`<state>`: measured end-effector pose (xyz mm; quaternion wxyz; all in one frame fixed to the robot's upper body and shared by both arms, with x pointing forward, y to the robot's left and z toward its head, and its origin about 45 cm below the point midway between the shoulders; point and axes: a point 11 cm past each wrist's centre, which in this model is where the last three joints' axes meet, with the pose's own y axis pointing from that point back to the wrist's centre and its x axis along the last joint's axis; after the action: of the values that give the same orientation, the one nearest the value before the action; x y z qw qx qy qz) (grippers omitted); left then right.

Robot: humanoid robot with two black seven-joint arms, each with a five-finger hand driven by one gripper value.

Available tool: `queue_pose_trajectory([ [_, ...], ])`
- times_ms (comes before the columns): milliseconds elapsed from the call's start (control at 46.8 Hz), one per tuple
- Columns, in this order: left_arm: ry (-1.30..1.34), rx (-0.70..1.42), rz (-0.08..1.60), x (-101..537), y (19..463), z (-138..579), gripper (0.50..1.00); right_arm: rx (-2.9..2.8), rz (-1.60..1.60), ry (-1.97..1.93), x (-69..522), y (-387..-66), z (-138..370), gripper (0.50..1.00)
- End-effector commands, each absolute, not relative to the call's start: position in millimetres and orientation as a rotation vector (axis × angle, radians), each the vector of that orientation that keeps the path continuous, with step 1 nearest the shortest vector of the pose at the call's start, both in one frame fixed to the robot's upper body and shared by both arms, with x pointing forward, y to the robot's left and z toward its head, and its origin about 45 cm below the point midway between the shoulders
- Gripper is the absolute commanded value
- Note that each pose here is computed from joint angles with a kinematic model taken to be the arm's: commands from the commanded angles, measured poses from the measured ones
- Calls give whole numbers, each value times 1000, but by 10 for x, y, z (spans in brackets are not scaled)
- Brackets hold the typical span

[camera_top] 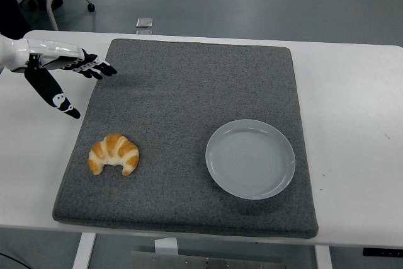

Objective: Place the bread on the plate

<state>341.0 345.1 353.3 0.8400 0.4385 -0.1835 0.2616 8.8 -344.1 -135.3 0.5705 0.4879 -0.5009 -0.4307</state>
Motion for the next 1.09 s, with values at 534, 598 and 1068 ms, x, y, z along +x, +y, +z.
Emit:
queue_pose_trajectory([
  [534, -446, 1021, 381, 3194, 3372, 2866, 988, 1145, -1011, -1176, 88, -3441, -1353, 932],
  [598, -460, 1017, 377, 3209, 3321, 2818, 988, 1145, -1011, -1176, 88, -3441, -1353, 930],
  [1068, -517, 992, 349, 3263, 3074, 2688, 986, 1145, -1011, -1175, 88, -3441, -1353, 930],
])
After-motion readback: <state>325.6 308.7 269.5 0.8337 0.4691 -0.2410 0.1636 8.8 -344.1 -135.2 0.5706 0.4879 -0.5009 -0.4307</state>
